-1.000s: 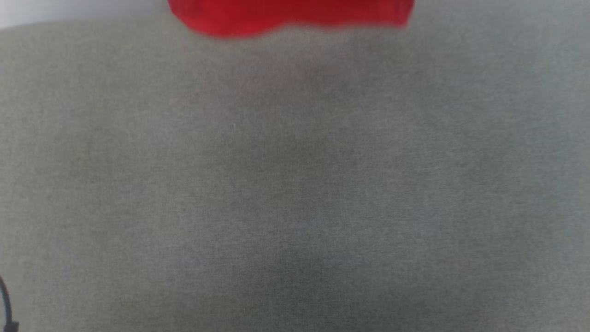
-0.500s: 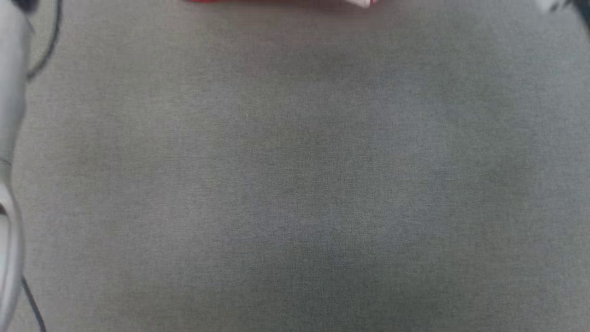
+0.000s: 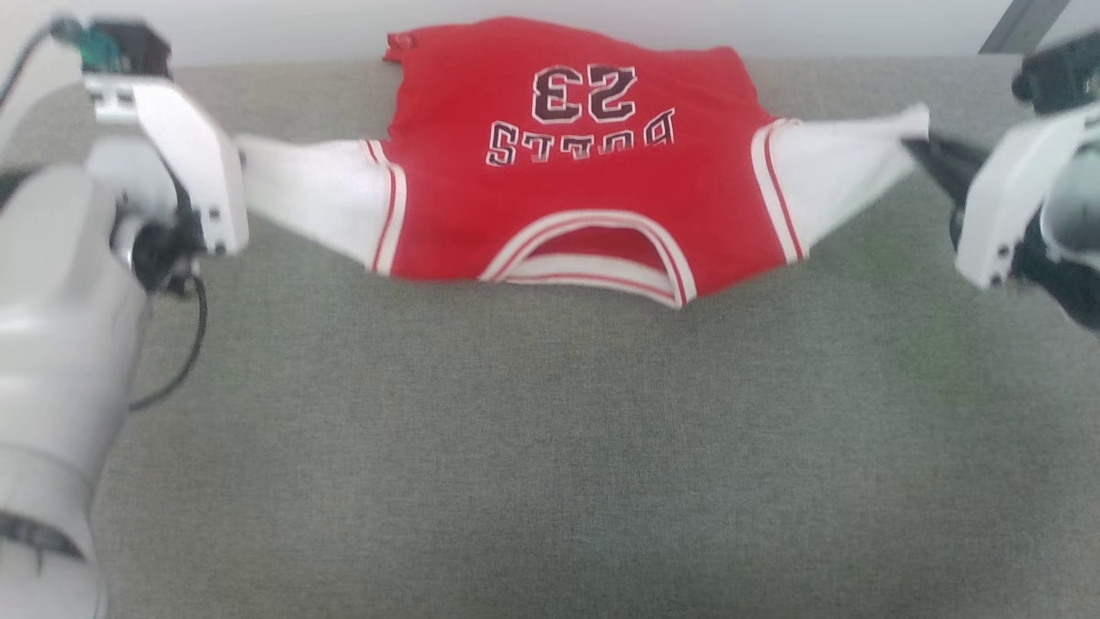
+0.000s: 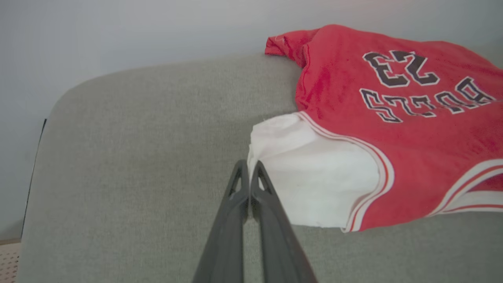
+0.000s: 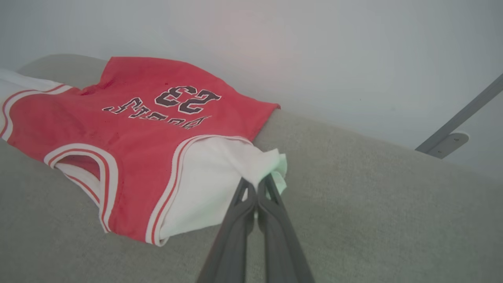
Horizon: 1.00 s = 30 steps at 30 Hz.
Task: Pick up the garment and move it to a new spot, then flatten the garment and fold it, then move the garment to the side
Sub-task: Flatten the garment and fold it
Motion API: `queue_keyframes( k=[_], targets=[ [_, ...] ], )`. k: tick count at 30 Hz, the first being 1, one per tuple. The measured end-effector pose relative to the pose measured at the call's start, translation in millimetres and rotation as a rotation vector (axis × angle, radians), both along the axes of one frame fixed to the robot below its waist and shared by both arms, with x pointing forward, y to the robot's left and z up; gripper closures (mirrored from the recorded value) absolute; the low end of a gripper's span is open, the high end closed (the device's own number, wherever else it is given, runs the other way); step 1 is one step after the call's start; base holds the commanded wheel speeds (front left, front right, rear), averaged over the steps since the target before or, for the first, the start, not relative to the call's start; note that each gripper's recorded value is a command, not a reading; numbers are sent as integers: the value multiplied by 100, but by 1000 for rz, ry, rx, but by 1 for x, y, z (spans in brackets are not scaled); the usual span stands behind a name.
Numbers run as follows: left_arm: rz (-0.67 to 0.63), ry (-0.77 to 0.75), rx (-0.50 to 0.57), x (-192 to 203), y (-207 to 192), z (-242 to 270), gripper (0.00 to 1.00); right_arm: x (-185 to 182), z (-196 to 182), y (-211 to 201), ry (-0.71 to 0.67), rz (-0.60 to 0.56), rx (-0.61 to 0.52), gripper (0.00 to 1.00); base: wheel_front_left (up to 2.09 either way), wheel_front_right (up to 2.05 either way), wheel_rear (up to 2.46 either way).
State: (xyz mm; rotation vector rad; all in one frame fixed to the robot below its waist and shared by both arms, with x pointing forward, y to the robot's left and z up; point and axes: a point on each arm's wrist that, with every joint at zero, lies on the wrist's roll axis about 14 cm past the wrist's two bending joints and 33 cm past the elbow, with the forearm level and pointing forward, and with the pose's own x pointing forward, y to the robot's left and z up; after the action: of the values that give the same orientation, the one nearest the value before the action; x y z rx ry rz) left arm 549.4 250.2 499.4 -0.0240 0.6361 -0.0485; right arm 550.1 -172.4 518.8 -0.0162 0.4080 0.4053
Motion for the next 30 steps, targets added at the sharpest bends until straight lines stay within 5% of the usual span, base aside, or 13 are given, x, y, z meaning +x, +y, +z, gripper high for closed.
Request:
queue_keyframes(
  k=[16,30],
  targets=[
    [-24,329,-46,-127,10,-83,100,-124,-75,-19,429,91,-10,100,0,0,0],
    [58,561,-93,-248,1,-88,100,-214,-97,-32,694,146,15,100,0,0,0]
  ],
)
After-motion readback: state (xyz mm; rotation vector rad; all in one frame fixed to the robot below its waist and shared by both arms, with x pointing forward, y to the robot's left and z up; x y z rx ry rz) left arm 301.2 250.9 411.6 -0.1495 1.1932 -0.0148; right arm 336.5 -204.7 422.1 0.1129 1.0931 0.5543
